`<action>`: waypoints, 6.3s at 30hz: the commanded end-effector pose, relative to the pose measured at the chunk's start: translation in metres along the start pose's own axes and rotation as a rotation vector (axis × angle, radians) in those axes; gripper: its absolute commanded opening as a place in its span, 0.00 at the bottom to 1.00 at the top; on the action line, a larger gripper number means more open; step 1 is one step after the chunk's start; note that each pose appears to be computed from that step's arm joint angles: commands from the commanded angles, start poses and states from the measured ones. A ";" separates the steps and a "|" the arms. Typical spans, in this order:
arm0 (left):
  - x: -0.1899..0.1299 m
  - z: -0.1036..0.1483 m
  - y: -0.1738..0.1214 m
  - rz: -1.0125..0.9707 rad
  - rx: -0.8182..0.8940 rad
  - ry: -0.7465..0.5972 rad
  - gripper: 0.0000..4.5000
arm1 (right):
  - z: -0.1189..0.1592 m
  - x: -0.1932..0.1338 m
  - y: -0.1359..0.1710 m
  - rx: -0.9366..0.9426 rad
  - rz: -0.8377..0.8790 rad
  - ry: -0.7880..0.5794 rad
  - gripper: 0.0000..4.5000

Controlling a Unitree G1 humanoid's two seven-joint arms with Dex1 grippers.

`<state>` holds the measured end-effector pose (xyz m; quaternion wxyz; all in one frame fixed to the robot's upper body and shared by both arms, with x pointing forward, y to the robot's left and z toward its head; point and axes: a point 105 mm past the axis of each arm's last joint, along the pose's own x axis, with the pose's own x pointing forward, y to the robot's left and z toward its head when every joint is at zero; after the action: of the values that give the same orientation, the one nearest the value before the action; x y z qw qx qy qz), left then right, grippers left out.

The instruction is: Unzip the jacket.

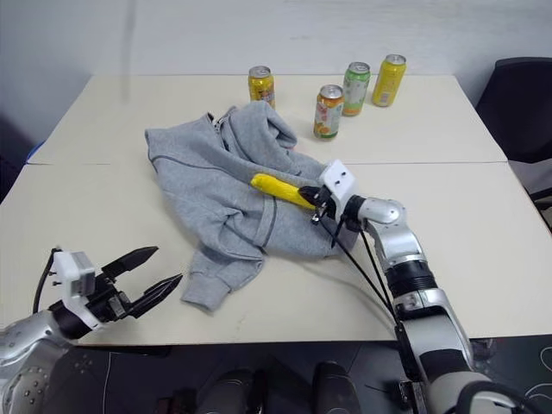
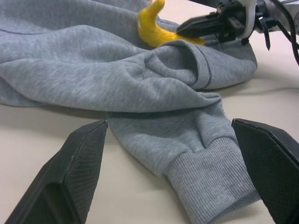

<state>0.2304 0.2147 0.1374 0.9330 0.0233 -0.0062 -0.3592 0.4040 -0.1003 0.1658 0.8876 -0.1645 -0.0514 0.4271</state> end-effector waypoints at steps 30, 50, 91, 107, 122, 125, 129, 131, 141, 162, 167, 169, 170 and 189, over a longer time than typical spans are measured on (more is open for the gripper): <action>0.016 0.026 -0.009 -0.029 0.085 -0.053 1.00 | 0.042 0.005 0.030 0.167 0.279 -0.112 0.16; 0.031 0.029 0.004 -0.016 0.155 -0.044 1.00 | -0.050 -0.195 -0.165 0.105 -0.944 0.361 0.16; 0.134 -0.013 0.126 0.067 0.813 0.345 0.74 | -0.028 -0.036 0.074 -0.084 0.012 0.095 0.72; 0.053 -0.026 -0.025 -0.504 0.308 0.163 0.01 | -0.016 -0.141 0.060 0.004 0.232 0.058 0.00; -0.026 -0.015 -0.119 -0.608 -0.279 0.355 0.01 | -0.052 -0.212 0.047 0.135 0.364 0.405 0.00; -0.026 -0.008 -0.107 -0.565 -0.253 0.350 0.01 | -0.047 -0.214 0.060 0.192 0.421 0.385 0.00; -0.016 0.003 -0.074 -0.439 -0.169 0.301 0.01 | -0.045 -0.210 0.063 0.193 0.407 0.342 0.00; -0.008 0.015 -0.039 -0.322 -0.095 0.259 0.05 | -0.045 -0.210 0.061 0.191 0.366 0.329 0.06; -0.005 0.048 0.044 -0.252 0.318 0.338 0.71 | 0.013 -0.197 0.081 0.432 0.394 0.091 0.80; 0.063 -0.036 0.043 -0.566 0.600 0.445 0.64 | -0.018 -0.174 0.053 0.137 0.194 0.043 1.00; 0.025 -0.068 0.027 -0.617 0.324 0.578 0.30 | -0.017 -0.167 0.056 0.139 0.195 0.022 1.00; -0.001 -0.078 0.011 -0.670 0.181 0.627 0.16 | -0.013 -0.162 0.056 0.136 0.198 0.007 1.00; -0.012 -0.080 0.005 -0.676 0.127 0.642 0.10 | -0.011 -0.160 0.057 0.136 0.202 -0.001 1.00; -0.066 0.004 0.000 -0.168 -0.327 0.293 0.11 | 0.015 -0.134 0.074 0.139 0.348 -0.082 1.00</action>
<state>0.1747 0.2492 0.1213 0.8632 -0.0539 0.2203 -0.4511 0.2655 -0.1635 0.1522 0.8171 -0.0903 -0.0078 0.5694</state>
